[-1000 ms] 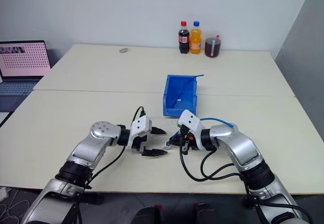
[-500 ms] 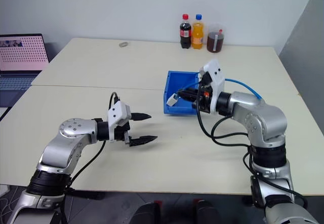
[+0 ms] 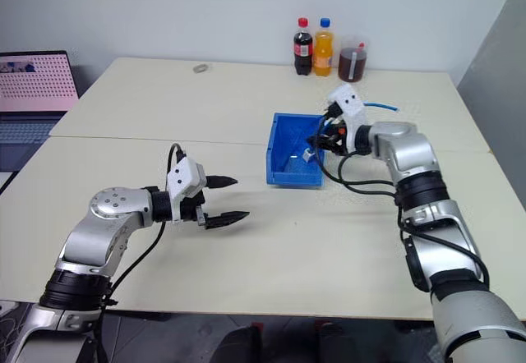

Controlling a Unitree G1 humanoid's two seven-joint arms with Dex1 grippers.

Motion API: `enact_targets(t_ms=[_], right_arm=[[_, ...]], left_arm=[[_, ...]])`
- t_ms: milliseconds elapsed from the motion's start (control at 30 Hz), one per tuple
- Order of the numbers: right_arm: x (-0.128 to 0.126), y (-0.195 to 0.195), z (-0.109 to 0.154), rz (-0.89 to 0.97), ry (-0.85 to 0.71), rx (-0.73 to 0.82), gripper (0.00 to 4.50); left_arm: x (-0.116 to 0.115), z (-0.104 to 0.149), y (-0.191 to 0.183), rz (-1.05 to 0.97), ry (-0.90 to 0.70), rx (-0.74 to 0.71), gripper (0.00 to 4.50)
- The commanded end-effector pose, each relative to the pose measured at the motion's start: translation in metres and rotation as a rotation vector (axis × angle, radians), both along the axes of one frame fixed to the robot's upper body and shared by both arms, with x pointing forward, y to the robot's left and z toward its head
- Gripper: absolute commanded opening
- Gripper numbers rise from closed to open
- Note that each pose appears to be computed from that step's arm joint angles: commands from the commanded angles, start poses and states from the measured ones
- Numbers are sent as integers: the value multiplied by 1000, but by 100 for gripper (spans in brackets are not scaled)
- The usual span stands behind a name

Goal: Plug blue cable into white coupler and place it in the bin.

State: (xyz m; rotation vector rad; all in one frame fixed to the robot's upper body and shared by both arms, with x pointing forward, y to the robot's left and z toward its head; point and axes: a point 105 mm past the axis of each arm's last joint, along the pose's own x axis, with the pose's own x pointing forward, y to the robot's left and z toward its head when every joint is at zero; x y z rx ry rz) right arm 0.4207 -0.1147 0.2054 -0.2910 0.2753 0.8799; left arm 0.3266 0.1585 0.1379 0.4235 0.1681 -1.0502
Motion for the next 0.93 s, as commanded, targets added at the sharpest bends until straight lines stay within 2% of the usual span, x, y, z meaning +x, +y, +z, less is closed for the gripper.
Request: enact_targets(t_ms=[33,167,233,333,400,500,567,733,933], right_arm=[[-21,-10,10,76,-10,-25,351],[-49,-32,-5,99,19,-91,447],[-65,-42,-16,113,18,-155,447],[-105,-50,-26,181,61,-148,447],[-125,-48,-19,216,68,-75,447],[-146,-41,8,243,43,112,447],[-145,-48,23,184,9,192,447],[-110,-84,38,-73,-88,202,447],[-98,-88,28,-86,-98,124,447]], left_arm=[[2,4,11,19,-11,1,450],[6,3,27,70,26,-19,450],[8,5,35,105,27,-26,450],[8,8,49,167,44,-29,450],[8,9,55,196,42,-18,450],[7,21,58,225,34,-41,450],[9,29,59,242,30,-56,450],[14,36,57,259,29,-54,450],[16,45,55,249,25,-75,450]])
